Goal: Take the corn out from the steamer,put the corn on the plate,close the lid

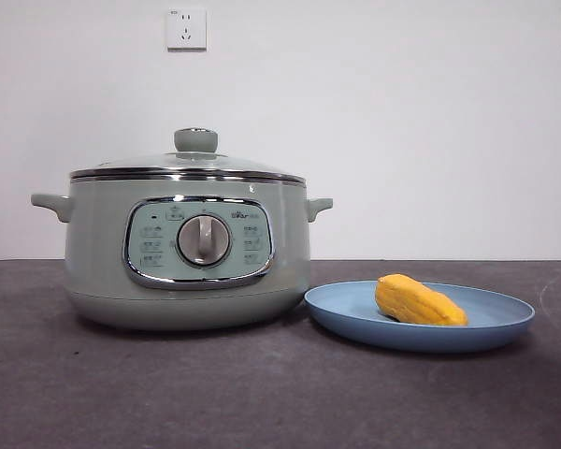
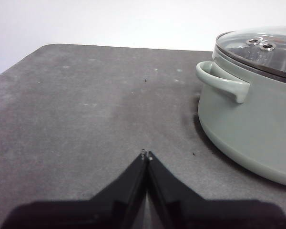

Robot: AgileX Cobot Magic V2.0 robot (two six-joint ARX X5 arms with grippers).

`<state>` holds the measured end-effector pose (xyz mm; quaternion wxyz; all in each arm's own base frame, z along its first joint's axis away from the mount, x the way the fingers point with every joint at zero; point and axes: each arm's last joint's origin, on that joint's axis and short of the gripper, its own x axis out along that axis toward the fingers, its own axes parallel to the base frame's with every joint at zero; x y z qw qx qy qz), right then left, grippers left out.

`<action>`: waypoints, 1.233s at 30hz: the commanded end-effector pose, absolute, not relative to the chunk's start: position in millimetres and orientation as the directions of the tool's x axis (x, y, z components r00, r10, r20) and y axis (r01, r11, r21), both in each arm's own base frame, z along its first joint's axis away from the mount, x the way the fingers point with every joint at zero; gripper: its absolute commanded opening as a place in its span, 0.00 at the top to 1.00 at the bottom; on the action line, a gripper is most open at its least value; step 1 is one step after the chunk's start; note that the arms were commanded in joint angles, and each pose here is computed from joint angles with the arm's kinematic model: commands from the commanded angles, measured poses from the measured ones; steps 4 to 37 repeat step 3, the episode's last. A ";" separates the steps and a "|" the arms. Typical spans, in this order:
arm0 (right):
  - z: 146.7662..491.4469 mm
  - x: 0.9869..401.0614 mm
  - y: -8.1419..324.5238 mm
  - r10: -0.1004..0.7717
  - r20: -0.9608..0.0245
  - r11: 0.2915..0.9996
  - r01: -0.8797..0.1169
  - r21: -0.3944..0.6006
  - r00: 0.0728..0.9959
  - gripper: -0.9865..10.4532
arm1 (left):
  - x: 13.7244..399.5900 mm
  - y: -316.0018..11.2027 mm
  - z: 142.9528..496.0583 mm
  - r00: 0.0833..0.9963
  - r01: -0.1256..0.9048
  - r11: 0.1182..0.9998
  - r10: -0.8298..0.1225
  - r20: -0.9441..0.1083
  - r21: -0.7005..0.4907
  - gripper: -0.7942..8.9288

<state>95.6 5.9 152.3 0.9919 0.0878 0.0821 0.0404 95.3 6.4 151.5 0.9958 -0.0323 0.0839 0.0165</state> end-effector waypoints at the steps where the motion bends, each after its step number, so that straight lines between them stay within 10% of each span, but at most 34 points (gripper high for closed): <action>1: 148.1 95.8 6.0 0.094 -0.172 0.980 -0.060 0.190 0.981 0.91 | 95.9 6.8 147.3 0.984 -0.044 0.997 0.032 -0.176 -0.065 0.92; 37: 148.1 95.8 6.0 0.094 -0.172 0.980 -0.060 0.190 0.981 0.91 | 95.9 6.8 147.3 0.984 -0.044 0.997 0.032 -0.176 -0.066 0.92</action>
